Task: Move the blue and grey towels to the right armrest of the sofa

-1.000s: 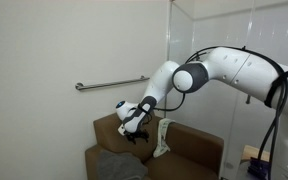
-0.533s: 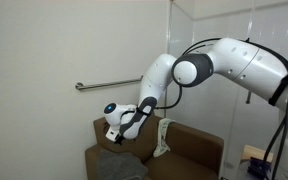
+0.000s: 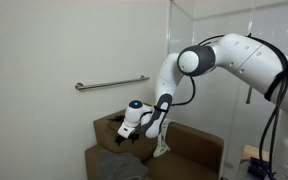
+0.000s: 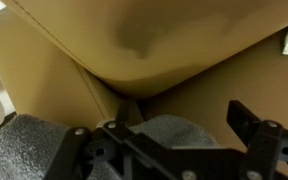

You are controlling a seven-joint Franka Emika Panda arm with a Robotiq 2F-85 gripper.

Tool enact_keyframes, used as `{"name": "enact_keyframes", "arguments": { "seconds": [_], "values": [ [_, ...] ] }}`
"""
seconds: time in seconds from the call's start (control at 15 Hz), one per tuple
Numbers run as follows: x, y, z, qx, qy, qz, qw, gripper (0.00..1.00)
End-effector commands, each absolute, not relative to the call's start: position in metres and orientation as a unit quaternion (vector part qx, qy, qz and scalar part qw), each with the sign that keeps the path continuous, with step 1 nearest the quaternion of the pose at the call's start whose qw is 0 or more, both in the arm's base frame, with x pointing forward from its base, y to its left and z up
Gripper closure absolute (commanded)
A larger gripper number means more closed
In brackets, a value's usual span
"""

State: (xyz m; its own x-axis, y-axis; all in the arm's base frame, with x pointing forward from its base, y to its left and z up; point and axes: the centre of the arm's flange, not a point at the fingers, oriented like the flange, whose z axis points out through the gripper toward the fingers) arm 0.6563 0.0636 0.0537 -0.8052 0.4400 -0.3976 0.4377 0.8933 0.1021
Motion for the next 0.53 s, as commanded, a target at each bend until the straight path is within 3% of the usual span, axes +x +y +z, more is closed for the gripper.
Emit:
{"name": "enact_keyframes", "arguments": {
  "seconds": [0.0,0.47],
  "values": [
    [0.637,0.033,0.064,0.195,0.963,0.082,0.170,0.00],
    [0.636,0.034,0.053,0.222,0.955,0.079,0.178,0.00]
  ]
}}
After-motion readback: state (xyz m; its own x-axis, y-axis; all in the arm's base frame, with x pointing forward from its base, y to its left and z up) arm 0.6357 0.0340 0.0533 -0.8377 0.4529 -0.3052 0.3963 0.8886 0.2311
